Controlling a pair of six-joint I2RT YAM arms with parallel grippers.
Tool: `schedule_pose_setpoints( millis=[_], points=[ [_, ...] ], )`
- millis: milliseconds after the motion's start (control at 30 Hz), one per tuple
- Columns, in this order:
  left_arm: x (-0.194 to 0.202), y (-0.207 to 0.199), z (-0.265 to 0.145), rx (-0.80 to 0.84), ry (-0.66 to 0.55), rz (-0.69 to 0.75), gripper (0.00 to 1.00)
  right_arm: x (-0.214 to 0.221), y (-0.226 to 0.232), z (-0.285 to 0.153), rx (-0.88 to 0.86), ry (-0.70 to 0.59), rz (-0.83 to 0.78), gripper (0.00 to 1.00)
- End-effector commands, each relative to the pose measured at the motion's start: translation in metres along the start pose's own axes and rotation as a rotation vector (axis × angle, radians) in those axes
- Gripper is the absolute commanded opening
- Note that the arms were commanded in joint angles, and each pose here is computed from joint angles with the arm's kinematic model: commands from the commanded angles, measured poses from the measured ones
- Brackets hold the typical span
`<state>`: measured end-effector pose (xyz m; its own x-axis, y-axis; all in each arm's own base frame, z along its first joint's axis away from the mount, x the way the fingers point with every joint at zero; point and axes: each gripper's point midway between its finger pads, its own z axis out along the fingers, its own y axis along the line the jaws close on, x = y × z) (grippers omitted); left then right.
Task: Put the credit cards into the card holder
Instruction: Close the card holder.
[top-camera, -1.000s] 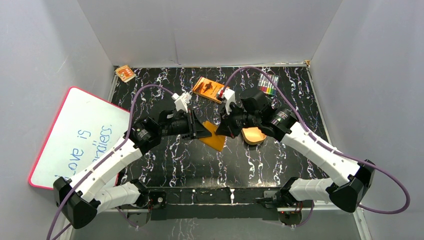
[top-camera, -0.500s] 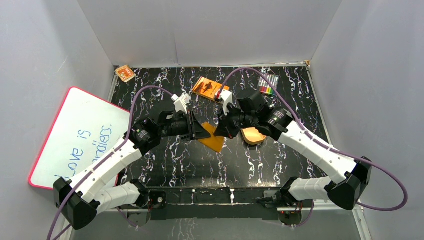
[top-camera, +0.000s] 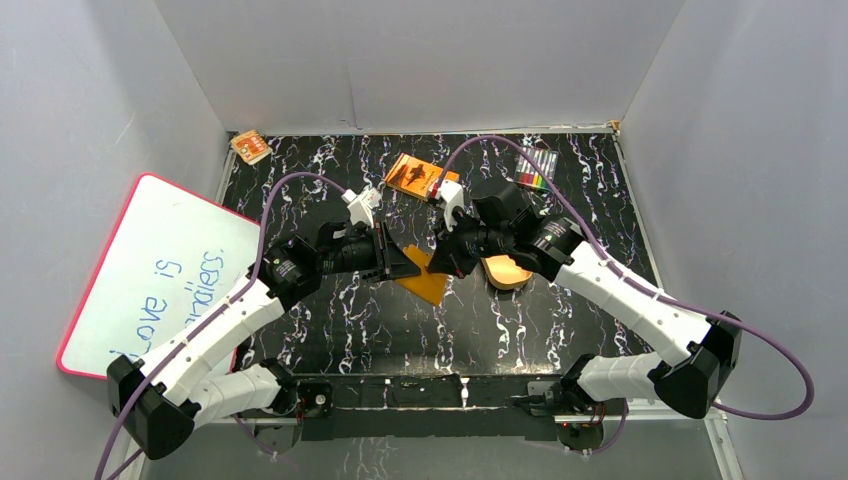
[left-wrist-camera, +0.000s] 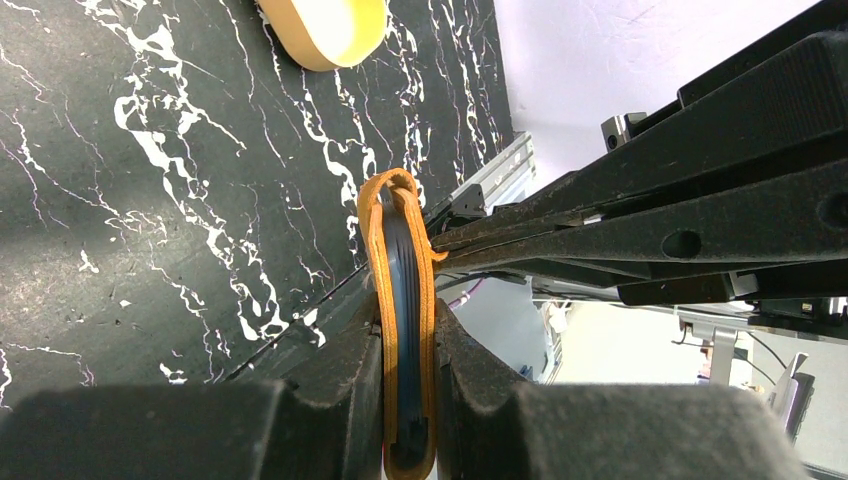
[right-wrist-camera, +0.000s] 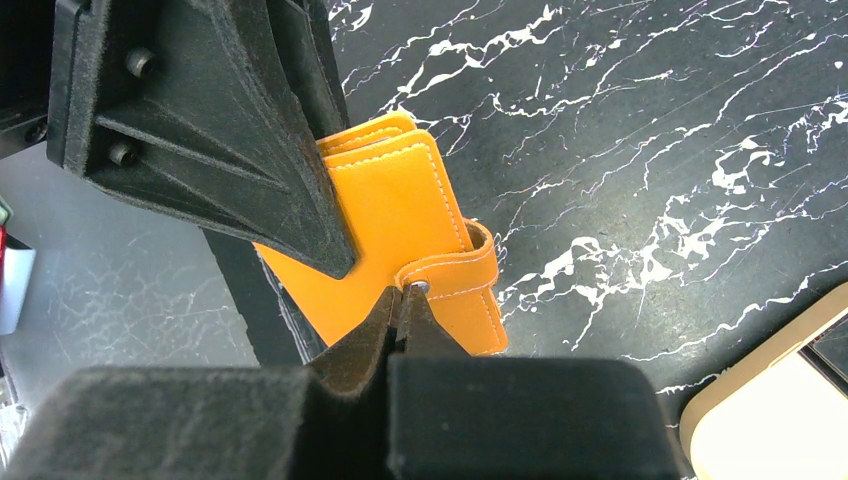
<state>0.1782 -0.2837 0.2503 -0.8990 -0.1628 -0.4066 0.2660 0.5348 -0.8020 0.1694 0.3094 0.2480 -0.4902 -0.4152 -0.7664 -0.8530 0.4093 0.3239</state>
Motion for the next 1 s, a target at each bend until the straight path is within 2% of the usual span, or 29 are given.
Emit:
schedule_pose_setpoints(
  millis=[0,967],
  points=[
    [-0.016,-0.116,-0.048,0.449,-0.063,0.164,0.00,0.018,0.008,0.022,-0.039,0.069,0.020,0.00],
    [-0.019,-0.133,-0.057,0.510,-0.065,0.156,0.00,0.023,0.019,0.039,-0.068,0.095,0.025,0.00]
  ],
)
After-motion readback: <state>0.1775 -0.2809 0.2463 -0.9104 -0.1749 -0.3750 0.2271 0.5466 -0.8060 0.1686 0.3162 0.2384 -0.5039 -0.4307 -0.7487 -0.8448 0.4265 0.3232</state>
